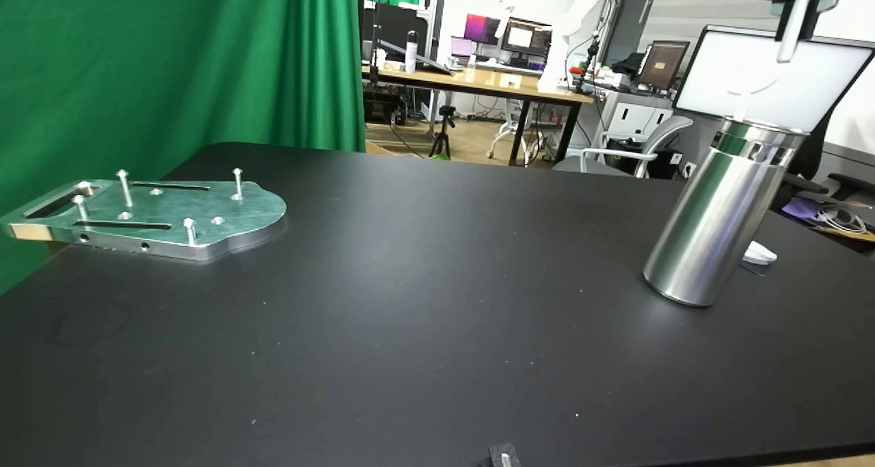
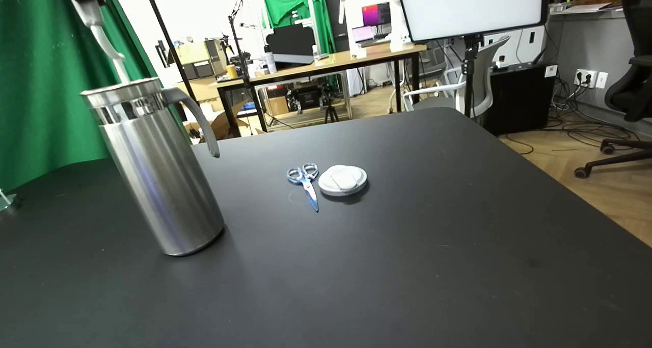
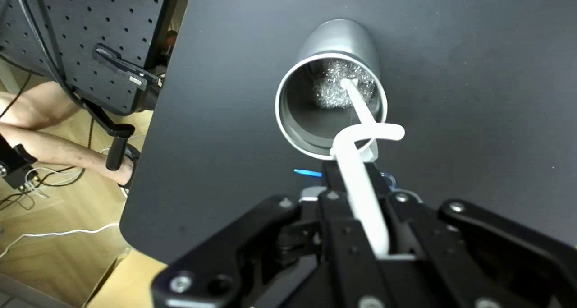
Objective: Move the brush inside the flask up and down
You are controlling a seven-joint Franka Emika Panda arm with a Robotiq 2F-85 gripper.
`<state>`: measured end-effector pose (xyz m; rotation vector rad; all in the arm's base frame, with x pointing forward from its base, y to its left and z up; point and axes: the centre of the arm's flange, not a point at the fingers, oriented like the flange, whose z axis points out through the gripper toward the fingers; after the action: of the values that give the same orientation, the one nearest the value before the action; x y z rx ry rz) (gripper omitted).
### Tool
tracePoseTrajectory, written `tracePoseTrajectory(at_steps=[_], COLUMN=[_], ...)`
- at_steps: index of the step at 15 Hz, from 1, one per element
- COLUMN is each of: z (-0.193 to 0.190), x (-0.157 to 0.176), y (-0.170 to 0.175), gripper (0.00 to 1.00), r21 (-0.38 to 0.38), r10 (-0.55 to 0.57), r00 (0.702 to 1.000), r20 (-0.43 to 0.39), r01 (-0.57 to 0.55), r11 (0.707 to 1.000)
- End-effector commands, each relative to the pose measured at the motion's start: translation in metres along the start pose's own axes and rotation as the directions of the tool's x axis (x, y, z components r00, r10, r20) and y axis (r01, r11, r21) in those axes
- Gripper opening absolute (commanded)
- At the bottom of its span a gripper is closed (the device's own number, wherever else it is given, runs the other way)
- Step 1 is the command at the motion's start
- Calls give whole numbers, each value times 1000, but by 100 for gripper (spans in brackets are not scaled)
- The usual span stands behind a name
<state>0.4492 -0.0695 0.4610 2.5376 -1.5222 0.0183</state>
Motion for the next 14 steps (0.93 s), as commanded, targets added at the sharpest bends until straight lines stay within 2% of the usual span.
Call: tracePoseTrajectory(at_steps=[1, 4, 6, 11, 14], z=[-49, -62, -51, 8, 33], x=[-9, -11, -8, 4, 8], y=[27, 37, 32, 8, -2], gripper=[4, 4, 4, 4, 4], r21=[73, 104, 110, 51, 13], r10=[-4, -5, 5, 19, 22], r00=[999, 998, 998, 999, 999], r20=[-38, -55, -55, 25, 44], r01=[7, 11, 1, -20, -23], r11=[997, 994, 994, 998, 1000])
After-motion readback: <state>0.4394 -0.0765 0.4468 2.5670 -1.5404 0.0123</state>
